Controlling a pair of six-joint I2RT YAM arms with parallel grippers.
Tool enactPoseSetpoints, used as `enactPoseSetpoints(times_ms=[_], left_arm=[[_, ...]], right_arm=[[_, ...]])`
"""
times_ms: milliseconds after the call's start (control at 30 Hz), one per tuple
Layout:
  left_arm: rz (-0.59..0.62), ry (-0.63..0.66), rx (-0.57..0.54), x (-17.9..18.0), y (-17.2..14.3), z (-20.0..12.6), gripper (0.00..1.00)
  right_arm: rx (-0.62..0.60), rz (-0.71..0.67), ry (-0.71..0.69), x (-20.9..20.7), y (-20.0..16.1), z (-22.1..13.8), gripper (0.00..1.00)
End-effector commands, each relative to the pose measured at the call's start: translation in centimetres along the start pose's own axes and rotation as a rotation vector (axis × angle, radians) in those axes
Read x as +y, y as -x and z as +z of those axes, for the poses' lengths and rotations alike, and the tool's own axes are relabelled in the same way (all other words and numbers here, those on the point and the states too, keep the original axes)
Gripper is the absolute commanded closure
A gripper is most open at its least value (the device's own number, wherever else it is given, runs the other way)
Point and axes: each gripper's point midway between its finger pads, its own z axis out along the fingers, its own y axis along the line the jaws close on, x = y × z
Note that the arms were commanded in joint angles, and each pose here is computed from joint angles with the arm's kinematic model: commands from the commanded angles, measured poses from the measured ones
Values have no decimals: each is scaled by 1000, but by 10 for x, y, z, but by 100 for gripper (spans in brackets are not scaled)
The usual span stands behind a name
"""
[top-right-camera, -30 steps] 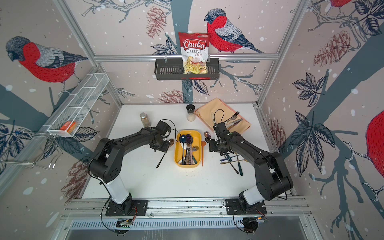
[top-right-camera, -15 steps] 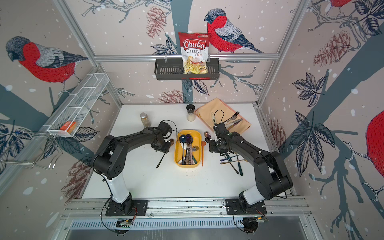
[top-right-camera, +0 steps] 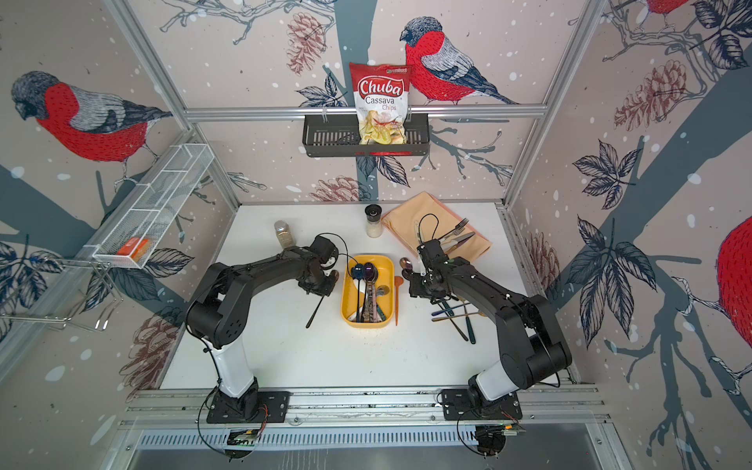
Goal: Put the spoon into the storage box
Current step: Pick up the spoon from the center of the board.
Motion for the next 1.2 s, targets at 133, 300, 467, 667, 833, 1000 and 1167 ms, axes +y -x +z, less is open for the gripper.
enactPoseSetpoints(times_ms=[133,300,467,667,833,1000,1167], left_arm=[[-5,-31,92,-3,-24,15,98],[-12,-23,74,-1,-20,10,100],[-25,-11,4,2,-4,-9,100],[-63,-13,-108,0,21,-41,100],[-105,-56,-203,-7,40,-78,100],[-161,-155,-295,-23,56,-116,100],[-230,-306,-353,-44,67,-144,100]], right_arm=[[6,-8,5,1,0,0,44],[5,-7,5,1,0,-1,44],[-1,-6,4,1,0,-2,44],[-12,2,3,2,3,-5,43],[-17,2,-2,0,4,-7,43],[-18,5,-2,1,4,-6,43],[-24,6,-1,1,5,-7,43]])
